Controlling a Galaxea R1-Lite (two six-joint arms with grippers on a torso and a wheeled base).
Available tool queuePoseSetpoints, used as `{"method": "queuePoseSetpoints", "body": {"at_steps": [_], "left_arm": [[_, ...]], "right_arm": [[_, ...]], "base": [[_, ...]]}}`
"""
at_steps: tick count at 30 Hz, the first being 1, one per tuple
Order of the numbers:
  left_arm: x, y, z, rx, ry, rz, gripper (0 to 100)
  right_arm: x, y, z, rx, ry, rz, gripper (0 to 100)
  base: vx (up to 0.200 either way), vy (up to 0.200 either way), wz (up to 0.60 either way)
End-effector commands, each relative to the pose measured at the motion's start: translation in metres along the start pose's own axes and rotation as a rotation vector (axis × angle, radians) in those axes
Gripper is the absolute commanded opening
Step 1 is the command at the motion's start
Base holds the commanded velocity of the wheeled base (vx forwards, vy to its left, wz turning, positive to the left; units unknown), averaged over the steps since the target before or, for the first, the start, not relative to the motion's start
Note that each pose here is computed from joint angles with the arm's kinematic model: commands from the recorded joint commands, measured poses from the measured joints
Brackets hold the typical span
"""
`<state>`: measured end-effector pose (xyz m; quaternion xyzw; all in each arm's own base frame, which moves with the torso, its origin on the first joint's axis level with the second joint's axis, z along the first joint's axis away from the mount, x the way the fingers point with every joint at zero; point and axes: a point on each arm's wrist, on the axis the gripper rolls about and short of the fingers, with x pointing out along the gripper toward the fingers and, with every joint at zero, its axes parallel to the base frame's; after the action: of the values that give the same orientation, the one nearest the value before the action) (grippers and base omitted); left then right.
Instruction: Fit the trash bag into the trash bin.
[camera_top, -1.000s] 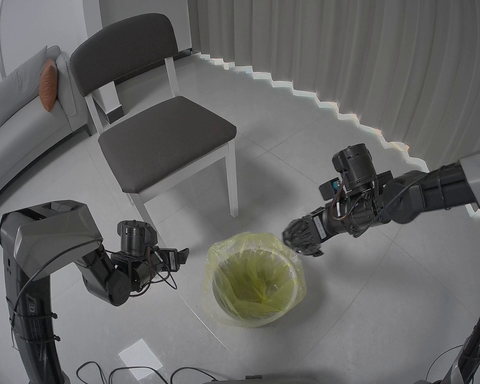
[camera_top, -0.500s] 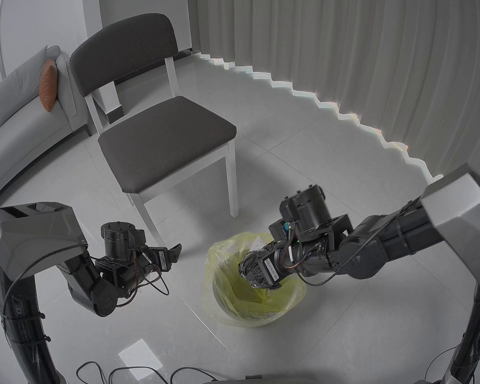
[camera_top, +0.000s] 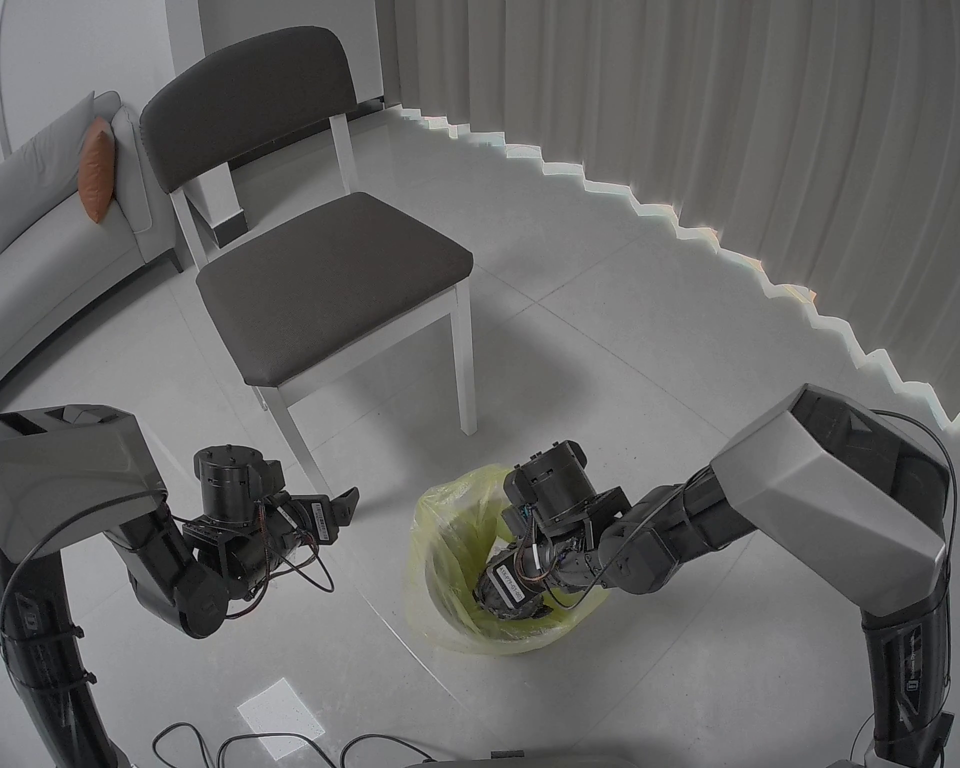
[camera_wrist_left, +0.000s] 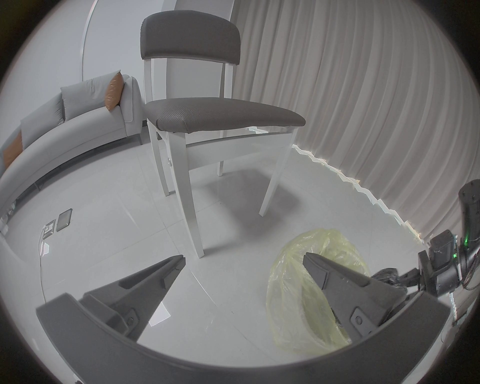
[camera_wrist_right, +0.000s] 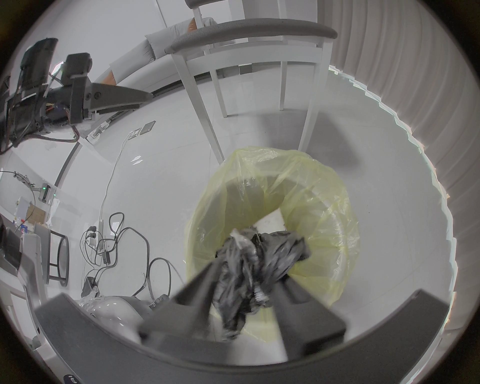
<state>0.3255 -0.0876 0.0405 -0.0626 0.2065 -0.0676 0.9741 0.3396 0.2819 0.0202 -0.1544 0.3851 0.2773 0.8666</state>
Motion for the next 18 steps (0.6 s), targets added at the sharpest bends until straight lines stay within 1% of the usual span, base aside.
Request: {"method": "queuePoseSetpoints", "body": {"at_steps": [1,5,9,10,14,18], "left_arm": [[-0.001,-0.001,-0.002,0.001,0.006,-0.001,100],[0.0,-0.005,-0.004,0.008,0.015,-0.014,100],[0.003,-0.012,-0.006,0.015,0.015,-0.029,100],[0.005,-0.016,-0.008,0.022,0.019,-0.041,100],[0.008,-0.023,-0.013,0.031,0.031,-0.057,100],[0.009,-0.024,-0.017,0.034,0.041,-0.056,100]], "right_arm": [[0.009,0.001,-0.006,-0.002,0.018,0.001,100],[0.003,0.001,-0.001,0.001,0.001,-0.002,100],[-0.007,-0.004,0.007,0.01,-0.029,-0.028,100],[-0.012,-0.009,0.01,0.021,-0.039,-0.034,100],[-0.014,-0.01,0.009,0.02,-0.034,-0.035,100],[-0.011,-0.008,0.007,0.006,-0.031,-0.038,100]], "base": [[0.0,0.0,0.0],[0.0,0.0,0.0],[0.0,0.0,0.0],[0.0,0.0,0.0],[0.0,0.0,0.0],[0.0,0.0,0.0]]}}
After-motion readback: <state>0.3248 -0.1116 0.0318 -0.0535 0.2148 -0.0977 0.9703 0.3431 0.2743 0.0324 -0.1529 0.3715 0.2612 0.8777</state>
